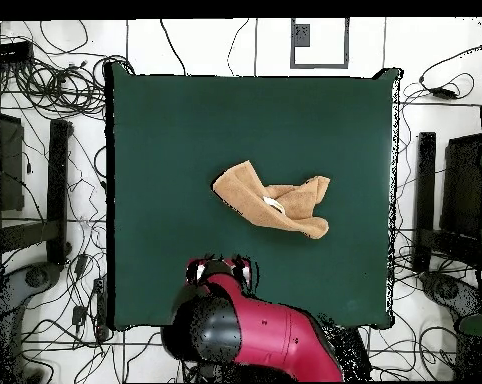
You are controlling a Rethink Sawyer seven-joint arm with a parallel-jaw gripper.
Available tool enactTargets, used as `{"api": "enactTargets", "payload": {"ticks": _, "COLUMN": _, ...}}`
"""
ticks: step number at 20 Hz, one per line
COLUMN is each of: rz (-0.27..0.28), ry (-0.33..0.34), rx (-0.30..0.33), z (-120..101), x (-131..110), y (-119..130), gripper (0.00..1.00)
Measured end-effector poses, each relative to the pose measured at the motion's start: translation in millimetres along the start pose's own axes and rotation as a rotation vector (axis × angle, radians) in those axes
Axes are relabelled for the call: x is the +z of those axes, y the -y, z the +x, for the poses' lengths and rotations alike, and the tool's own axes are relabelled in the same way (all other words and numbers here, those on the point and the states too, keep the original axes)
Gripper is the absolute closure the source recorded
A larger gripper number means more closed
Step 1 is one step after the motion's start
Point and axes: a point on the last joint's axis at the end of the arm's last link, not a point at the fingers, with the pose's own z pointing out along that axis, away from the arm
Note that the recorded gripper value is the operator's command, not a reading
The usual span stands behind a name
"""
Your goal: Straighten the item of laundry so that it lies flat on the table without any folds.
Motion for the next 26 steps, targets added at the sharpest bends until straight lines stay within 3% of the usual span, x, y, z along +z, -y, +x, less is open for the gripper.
{"api": "enactTargets", "payload": {"ticks": 16, "rz": -0.011, "ry": -0.081, "rx": 0.009, "z": 13, "x": 56, "y": 2, "gripper": 0.00}}
{"api": "enactTargets", "payload": {"ticks": 21, "rz": -0.009, "ry": -0.076, "rx": 0.020, "z": 6, "x": 58, "y": 9, "gripper": 0.00}}
{"api": "enactTargets", "payload": {"ticks": 26, "rz": -0.013, "ry": -0.090, "rx": 0.019, "z": -14, "x": 49, "y": 12, "gripper": 0.00}}
